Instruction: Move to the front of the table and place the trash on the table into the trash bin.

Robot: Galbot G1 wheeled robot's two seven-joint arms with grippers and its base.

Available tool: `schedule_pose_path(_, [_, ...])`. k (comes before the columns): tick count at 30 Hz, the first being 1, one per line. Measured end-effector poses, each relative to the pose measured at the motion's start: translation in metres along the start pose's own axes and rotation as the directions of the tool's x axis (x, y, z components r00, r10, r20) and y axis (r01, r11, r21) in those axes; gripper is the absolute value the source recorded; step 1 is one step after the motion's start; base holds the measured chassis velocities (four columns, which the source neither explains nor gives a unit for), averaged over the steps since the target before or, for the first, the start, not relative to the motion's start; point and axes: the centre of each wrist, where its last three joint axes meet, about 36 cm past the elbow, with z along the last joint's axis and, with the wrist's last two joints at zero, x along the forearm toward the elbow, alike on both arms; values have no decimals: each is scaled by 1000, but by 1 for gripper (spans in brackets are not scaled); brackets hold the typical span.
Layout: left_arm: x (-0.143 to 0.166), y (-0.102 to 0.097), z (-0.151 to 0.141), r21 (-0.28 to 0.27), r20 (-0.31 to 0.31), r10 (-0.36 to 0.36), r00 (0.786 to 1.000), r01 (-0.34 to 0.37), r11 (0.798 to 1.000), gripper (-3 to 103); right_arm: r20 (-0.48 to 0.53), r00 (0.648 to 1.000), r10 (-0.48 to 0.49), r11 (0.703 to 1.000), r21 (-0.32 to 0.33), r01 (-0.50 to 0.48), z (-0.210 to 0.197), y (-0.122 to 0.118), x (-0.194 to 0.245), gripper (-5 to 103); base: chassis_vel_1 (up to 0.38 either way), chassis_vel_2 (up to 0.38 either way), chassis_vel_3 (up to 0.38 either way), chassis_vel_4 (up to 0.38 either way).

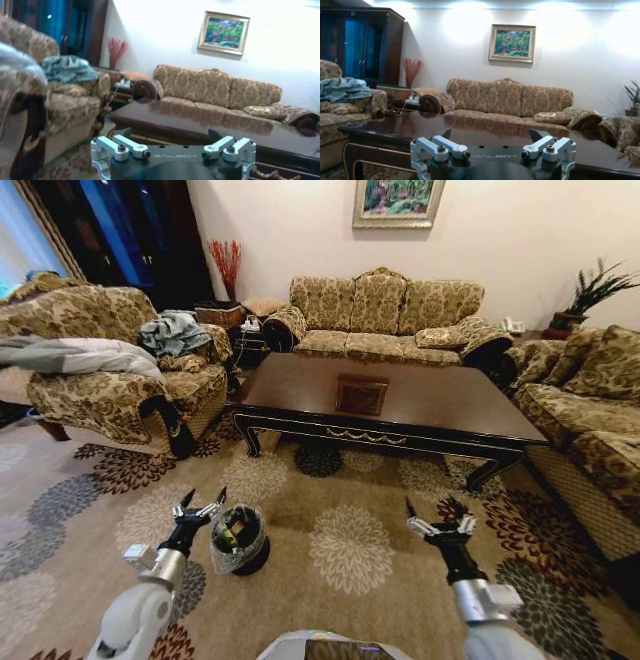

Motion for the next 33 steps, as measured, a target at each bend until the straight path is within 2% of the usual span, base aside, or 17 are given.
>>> schedule_pose_path(1, [0, 0, 0, 0, 0, 0, 1000, 0, 1000, 100, 0, 1000, 0, 1000, 0, 0, 0, 0, 0, 100, 0, 0, 0, 0])
schedule_pose_path(5, [-3, -22, -5, -25, 10, 20, 1000, -20, 999, 100, -5, 1000, 6, 1000, -22, -6, 0, -2, -3, 100, 0, 0, 0, 0])
schedule_pose_path(12, [0, -30, 0, -23, 17, 16, 1000, -16, 1000, 100, -22, 1000, -2, 1000, -30, 2, -3, 0, -6, 100, 0, 0, 0, 0])
schedule_pose_path(26, [4, -20, 12, -20, 32, 12, 999, -12, 1000, 100, -36, 999, 12, 998, -59, -14, 2, 6, -9, 100, -23, -27, -29, -32])
schedule_pose_path(33, [4, -19, 7, -27, 40, 20, 999, -19, 999, 100, -52, 998, 26, 998, -57, -29, 11, 2, -6, 100, 0, 0, 0, 0])
